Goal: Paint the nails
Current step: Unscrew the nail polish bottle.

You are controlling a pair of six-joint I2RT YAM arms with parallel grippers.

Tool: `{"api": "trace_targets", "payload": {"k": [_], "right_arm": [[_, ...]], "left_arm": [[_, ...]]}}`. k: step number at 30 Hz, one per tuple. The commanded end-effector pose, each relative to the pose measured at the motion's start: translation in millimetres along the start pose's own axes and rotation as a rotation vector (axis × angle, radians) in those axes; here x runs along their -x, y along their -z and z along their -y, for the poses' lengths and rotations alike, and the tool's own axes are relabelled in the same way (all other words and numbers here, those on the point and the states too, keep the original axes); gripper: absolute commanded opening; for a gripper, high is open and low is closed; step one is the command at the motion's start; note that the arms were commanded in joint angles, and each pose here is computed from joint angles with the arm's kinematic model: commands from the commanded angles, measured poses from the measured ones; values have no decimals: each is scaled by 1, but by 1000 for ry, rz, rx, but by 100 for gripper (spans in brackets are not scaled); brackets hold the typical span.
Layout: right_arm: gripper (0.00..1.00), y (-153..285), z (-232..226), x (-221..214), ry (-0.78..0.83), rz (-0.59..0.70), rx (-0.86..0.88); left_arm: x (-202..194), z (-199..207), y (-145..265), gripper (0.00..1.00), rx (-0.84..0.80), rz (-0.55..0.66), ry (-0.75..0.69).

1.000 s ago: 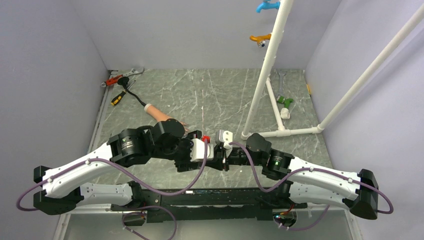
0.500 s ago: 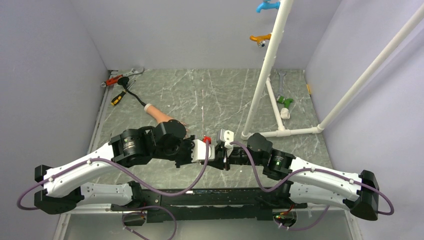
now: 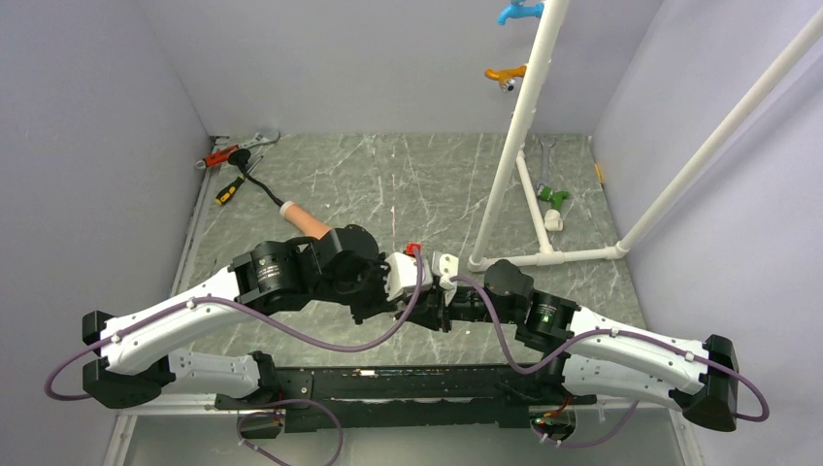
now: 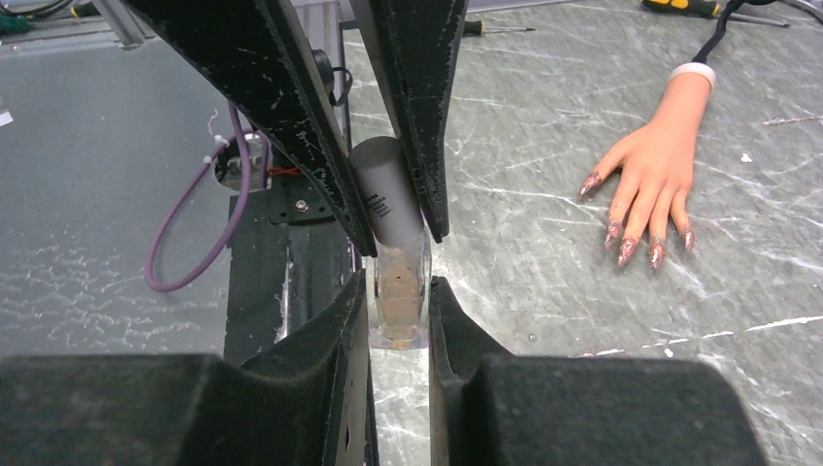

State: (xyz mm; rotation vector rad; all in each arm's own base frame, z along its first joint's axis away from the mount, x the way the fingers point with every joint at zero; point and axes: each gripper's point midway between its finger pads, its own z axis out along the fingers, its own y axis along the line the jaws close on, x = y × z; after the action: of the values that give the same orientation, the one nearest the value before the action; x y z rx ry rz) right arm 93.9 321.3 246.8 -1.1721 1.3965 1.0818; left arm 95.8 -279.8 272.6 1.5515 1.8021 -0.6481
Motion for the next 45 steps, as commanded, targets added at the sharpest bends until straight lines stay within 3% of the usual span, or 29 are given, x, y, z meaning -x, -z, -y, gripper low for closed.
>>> {"api": "trace_targets", "payload": {"k": [1, 9, 13, 16, 19, 23, 37, 45], "right_arm": [[0, 1, -1, 51, 51, 156, 0], [0, -2, -1, 50, 51, 155, 4], [0, -4, -1, 48, 49, 149, 8], [0, -3, -1, 48, 50, 150, 8], [0, -3, -1, 47, 49, 149, 5], [0, -3, -1, 47, 49, 149, 5], [0, -8, -7, 41, 41, 115, 50], [0, -6, -7, 42, 42, 121, 49]], "left_arm": [[13, 0, 2, 0, 20, 19, 114], [14, 3, 5, 0, 24, 43, 196], [12, 4, 5, 12, 20, 33, 196], [13, 5, 7, 32, 13, 38, 192], [18, 6, 12, 67, 5, 64, 174], [21, 4, 20, 86, 16, 82, 153], [33, 2, 52, 89, 22, 139, 3], [30, -3, 56, 88, 35, 95, -44]]}}
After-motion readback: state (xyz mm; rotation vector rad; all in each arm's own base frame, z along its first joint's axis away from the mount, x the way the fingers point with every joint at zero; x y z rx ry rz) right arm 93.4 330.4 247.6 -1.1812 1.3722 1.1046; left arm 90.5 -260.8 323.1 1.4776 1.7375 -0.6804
